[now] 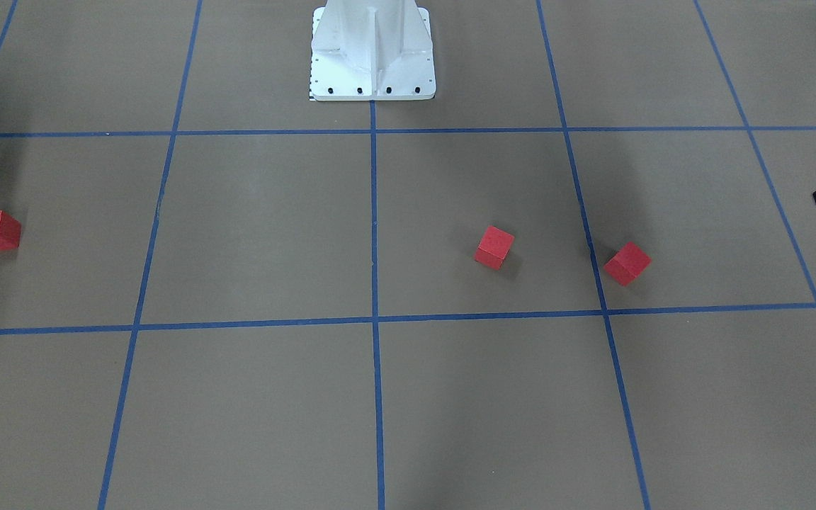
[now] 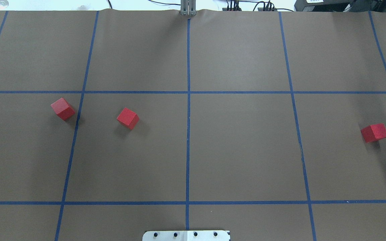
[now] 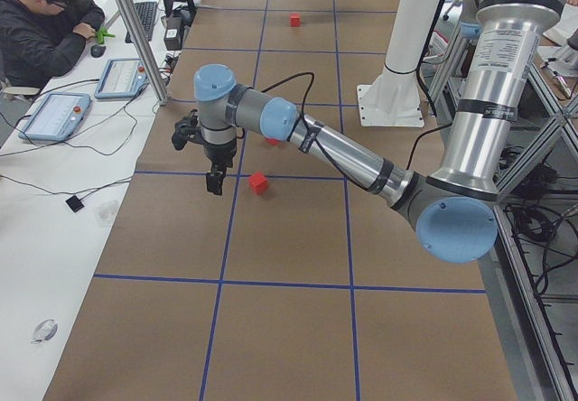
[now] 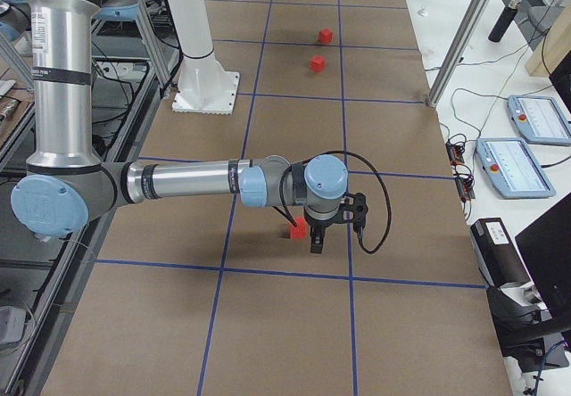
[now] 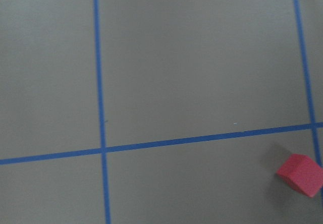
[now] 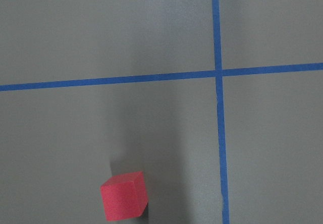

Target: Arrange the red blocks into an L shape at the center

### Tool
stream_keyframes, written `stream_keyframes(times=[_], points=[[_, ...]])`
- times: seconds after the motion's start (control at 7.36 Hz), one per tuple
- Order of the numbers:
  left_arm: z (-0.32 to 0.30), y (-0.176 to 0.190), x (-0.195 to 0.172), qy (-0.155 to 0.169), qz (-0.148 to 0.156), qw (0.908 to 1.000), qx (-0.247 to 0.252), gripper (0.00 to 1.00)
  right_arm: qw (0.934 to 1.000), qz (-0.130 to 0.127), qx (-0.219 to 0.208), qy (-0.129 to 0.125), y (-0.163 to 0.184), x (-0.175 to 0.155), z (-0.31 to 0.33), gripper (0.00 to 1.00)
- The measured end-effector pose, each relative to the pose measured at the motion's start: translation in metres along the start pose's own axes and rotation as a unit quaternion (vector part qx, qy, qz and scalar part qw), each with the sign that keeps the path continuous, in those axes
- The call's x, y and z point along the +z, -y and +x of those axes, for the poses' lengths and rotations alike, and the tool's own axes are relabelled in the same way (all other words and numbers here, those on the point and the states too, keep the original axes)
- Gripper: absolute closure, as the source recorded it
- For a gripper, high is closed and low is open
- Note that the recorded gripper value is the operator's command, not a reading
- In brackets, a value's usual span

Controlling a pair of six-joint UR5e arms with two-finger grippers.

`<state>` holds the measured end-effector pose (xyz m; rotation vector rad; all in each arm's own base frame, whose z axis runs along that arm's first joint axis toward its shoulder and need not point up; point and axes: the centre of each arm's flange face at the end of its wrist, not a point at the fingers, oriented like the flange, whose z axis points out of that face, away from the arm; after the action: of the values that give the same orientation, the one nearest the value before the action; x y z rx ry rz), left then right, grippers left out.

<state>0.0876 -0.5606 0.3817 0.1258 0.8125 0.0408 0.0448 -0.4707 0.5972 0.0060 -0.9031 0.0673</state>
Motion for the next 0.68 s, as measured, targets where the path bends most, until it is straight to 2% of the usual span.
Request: stream_keyframes(times=[0.14,0.27,0.41,0.54,0.68], points=[[0.071,0.011,0.023,-0.016,-0.017,0.9993,-0.031,0.00,1.0000,0.001,-0.002,0.000,0.001,-0.001,-0.002,0.01],[0.138,0.022,0.038,-0.031,-0.028,0.9985,-0.034,0.00,1.0000,0.002,-0.003,0.000,0.002,-0.002,-0.003,0.01],[0.188,0.024,0.051,-0.050,-0.031,0.9982,-0.010,0.00,1.0000,0.004,-0.005,0.001,0.005,-0.003,-0.006,0.01],[0.228,0.017,0.073,-0.068,-0.021,0.9970,0.031,0.01,1.0000,0.006,-0.008,0.001,0.007,-0.005,-0.008,0.01],[0.261,0.004,0.101,-0.070,-0.002,0.9950,0.072,0.01,0.9999,0.007,-0.010,0.002,0.008,-0.006,-0.010,0.01]])
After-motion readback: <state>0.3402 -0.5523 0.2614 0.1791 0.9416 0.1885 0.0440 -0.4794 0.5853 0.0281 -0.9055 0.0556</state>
